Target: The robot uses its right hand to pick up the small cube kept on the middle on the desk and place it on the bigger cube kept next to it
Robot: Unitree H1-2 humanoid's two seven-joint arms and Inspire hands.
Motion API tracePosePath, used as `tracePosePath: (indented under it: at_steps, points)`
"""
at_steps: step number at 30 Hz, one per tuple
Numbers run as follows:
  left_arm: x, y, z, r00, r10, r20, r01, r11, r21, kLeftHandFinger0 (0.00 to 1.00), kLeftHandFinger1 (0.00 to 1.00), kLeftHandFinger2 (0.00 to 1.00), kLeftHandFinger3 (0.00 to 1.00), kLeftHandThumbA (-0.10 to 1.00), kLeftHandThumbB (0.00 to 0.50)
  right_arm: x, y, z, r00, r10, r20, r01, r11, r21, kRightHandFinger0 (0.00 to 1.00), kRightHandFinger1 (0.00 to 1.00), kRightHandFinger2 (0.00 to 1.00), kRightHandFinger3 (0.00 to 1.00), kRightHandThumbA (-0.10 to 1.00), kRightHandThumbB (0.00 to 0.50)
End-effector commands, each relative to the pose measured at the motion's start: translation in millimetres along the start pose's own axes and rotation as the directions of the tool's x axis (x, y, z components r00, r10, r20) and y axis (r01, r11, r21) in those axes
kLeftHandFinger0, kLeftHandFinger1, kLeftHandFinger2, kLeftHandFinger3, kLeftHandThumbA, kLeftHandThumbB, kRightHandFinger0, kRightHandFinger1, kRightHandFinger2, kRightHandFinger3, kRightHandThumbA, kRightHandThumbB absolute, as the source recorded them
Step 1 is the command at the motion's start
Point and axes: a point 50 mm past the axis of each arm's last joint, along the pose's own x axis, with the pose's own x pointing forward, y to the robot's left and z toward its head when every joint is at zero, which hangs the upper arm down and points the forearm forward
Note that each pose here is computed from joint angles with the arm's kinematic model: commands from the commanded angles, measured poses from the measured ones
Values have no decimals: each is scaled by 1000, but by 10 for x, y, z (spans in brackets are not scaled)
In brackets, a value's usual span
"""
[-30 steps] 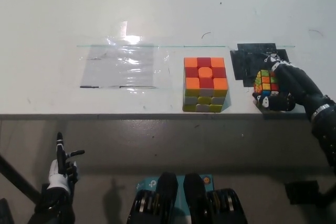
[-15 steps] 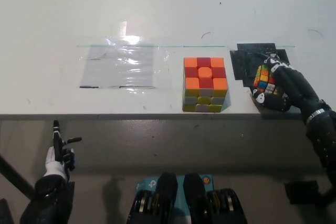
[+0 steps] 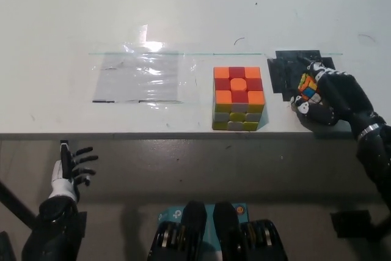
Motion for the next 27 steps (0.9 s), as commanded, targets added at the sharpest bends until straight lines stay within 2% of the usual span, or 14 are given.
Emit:
tracePosePath:
  at_steps: [1, 2, 4, 7, 10, 11, 12, 13, 15, 17, 18, 20, 23, 27]
  points:
    - [70, 44, 265, 995, 6, 95, -8, 1000, 15, 314, 422, 609, 603, 1000, 249, 160, -199, 105, 974, -178, 140, 195, 974, -115, 0, 0, 103, 1000, -89, 130]
    - [62, 47, 266, 995, 0, 104, -2, 1000, 16, 381, 477, 641, 629, 1000, 228, 182, -178, 119, 972, -180, 150, 200, 971, -129, 0, 0, 108, 1000, -98, 89]
    - [53, 38, 271, 994, 8, 106, -7, 1000, -4, 370, 451, 631, 662, 1000, 197, 197, -170, 156, 972, -172, 161, 195, 971, -138, 0, 0, 71, 1000, -100, 11]
    - [31, 53, 264, 992, -5, 124, 3, 1000, 20, 435, 505, 666, 728, 1000, 147, 192, -143, 172, 969, -171, 179, 199, 968, -151, 9, 121, 144, 1000, -100, 21]
    - [24, 54, 269, 993, 1, 119, -3, 1000, 14, 478, 531, 678, 734, 1000, 147, 215, -132, 165, 970, -159, 186, 193, 964, -184, 2, 205, 230, 689, -100, 54]
    - [18, 56, 271, 992, 1, 125, -3, 1000, 18, 458, 514, 664, 725, 1000, 135, 233, -110, 148, 968, -160, 191, 198, 960, -199, 0, 182, 203, 411, -100, 32]
    - [14, 58, 272, 992, -1, 129, -1, 1000, 20, 417, 500, 656, 719, 1000, 123, 240, -98, 141, 966, -166, 196, 206, 957, -205, 0, 205, 240, 223, -100, 23]
    - [9, 54, 276, 992, 0, 129, -2, 1000, 12, 405, 484, 639, 712, 1000, 120, 248, -86, 135, 964, -173, 202, 215, 954, -209, 0, 289, 372, 159, -100, 27]
    - [1, 42, 287, 991, 9, 132, -11, 1000, 13, 416, 491, 640, 715, 1000, 110, 260, -68, 127, 961, -186, 203, 227, 953, -199, 2, 468, 739, 267, -100, 22]
    - [-6, 35, 298, 991, 12, 130, -13, 1000, 7, 475, 536, 671, 734, 1000, 112, 266, -53, 134, 958, -203, 203, 243, 950, -197, 22, 550, 923, 489, -100, 1]
    - [-9, 34, 301, 992, 12, 129, -13, 1000, 7, 484, 543, 678, 741, 1000, 112, 270, -49, 135, 958, -203, 203, 243, 949, -200, 46, 582, 956, 515, -100, 0]
    - [-12, 34, 308, 991, 15, 130, -16, 1000, 10, 508, 559, 694, 749, 1000, 97, 281, -41, 138, 959, -202, 201, 244, 946, -212, 78, 605, 958, 514, -100, 30]
    - [-21, 47, 304, 991, 8, 131, -11, 1000, 18, 524, 579, 708, 772, 1000, 91, 255, 13, 132, 955, -221, 196, 259, 947, -190, 59, 562, 882, 425, -100, 27]
    - [-27, 51, 305, 990, 3, 138, -9, 999, 44, 588, 608, 707, 790, 1000, 94, 253, 26, 144, 940, -263, 216, 304, 934, -188, 30, 514, 827, 456, -100, 27]
